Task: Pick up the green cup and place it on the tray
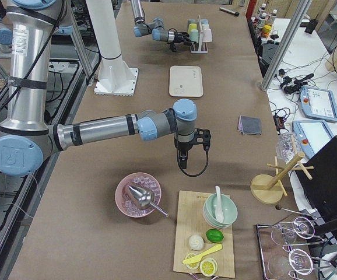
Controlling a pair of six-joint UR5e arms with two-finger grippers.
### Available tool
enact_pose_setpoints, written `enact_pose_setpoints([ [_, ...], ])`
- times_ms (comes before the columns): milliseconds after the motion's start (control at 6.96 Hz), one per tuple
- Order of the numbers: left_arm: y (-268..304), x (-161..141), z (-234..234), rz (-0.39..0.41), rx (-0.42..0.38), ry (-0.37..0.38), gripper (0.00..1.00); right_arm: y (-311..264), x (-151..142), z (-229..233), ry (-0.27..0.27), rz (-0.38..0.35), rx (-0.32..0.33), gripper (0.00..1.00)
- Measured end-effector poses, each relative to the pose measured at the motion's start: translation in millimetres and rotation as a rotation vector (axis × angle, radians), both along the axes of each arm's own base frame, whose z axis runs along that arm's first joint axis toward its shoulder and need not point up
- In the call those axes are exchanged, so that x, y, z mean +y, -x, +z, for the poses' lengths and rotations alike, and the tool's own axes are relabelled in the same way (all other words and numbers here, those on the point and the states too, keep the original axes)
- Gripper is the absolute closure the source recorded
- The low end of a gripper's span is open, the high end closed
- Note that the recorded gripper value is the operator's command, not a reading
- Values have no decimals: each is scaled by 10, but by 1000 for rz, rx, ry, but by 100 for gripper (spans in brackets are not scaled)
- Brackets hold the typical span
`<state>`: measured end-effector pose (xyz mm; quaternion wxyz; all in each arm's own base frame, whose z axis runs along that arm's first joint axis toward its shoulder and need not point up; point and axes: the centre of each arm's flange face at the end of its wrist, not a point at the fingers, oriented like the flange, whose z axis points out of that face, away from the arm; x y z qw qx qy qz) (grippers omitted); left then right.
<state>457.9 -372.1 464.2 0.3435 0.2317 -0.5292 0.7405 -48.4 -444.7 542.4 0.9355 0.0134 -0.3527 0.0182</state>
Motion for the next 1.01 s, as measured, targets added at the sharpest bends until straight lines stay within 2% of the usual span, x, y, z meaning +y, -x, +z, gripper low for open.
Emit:
enact_pose_setpoints([
  [144,-17,-15,-3,-2,1,0,3,-125,45,-156,20,-23,16,1],
  [431,9,-41,-34,-6,23,-5,3,-298,92,-206,28,-73,23,1],
  [719,94,-88,-41,-18,49,-13,3,-398,110,-79,53,-78,-21,1],
  [1006,187,-85,53,-22,42,-10,3,-531,119,140,60,-94,-52,1],
])
